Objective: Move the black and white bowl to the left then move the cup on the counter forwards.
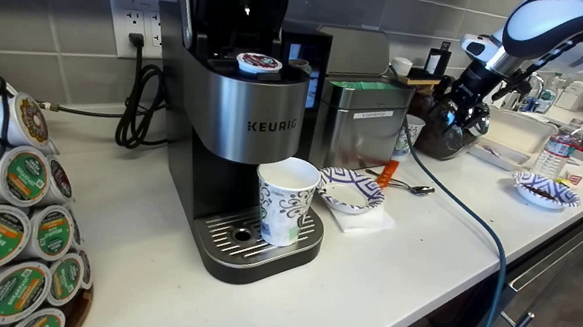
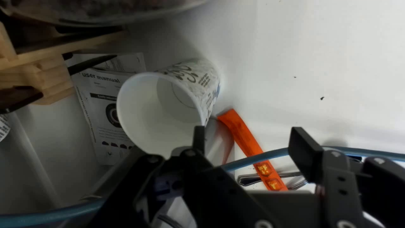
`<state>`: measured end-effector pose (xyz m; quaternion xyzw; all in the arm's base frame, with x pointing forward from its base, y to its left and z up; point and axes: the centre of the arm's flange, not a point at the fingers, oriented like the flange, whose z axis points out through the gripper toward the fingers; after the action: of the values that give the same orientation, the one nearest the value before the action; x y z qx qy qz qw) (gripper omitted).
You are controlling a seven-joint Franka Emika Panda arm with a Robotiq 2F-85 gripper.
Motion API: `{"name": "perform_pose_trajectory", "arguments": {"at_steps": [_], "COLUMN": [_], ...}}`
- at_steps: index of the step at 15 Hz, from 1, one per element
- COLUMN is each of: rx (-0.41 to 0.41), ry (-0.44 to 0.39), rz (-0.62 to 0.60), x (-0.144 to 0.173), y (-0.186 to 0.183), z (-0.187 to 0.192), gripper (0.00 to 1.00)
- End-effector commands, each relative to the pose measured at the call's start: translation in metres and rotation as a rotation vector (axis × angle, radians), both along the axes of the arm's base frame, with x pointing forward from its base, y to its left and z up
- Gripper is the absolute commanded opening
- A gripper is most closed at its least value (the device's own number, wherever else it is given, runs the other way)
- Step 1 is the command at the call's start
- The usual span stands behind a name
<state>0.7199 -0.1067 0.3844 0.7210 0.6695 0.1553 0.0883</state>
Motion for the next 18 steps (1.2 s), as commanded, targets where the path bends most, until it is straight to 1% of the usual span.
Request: {"name": "perform_pose_trajectory", "arguments": {"at_steps": [1, 2, 3, 4, 5, 6, 7, 8, 9, 10, 11, 12, 13, 14, 15, 16, 18], "rx": [0.029, 0.02, 0.019, 0.017, 0.013, 0.009, 0.009, 0.006, 0.006, 0.007, 0.007, 0.008, 0.009, 0.009, 0.008, 0.005, 0.002], "ry": [-0.001, -0.01, -0.017, -0.02, -0.021, -0.019, -0.018, -0.016, -0.013, -0.01, -0.009, -0.004, -0.002, 0.0, 0.002, 0.005, 0.012], "rz": [0.034, 0.041, 0.048, 0.056, 0.063, 0.067, 0.07, 0.072, 0.073, 0.075, 0.077, 0.078, 0.078, 0.078, 0.078, 0.078, 0.077], "x": [0.029, 0.032, 0.035, 0.038, 0.041, 0.044, 0.046, 0.048, 0.05, 0.051, 0.052, 0.054, 0.055, 0.056, 0.057, 0.057, 0.058], "y": [-0.006, -0.004, -0.001, 0.001, 0.002, 0.003, 0.005, 0.005, 0.006, 0.006, 0.007, 0.007, 0.007, 0.007, 0.008, 0.007, 0.006], "z": [-0.003, -0.003, -0.004, -0.004, -0.005, -0.007, -0.009, -0.011, -0.013, -0.016, -0.018, -0.02, -0.022, -0.024, -0.026, -0.027, -0.03], "gripper": [0.62, 0.62, 0.58, 0.6, 0.55, 0.52, 0.46, 0.49, 0.41, 0.39, 0.35, 0.27, 0.23, 0.16, 0.07, 0.01, 0.0]}}
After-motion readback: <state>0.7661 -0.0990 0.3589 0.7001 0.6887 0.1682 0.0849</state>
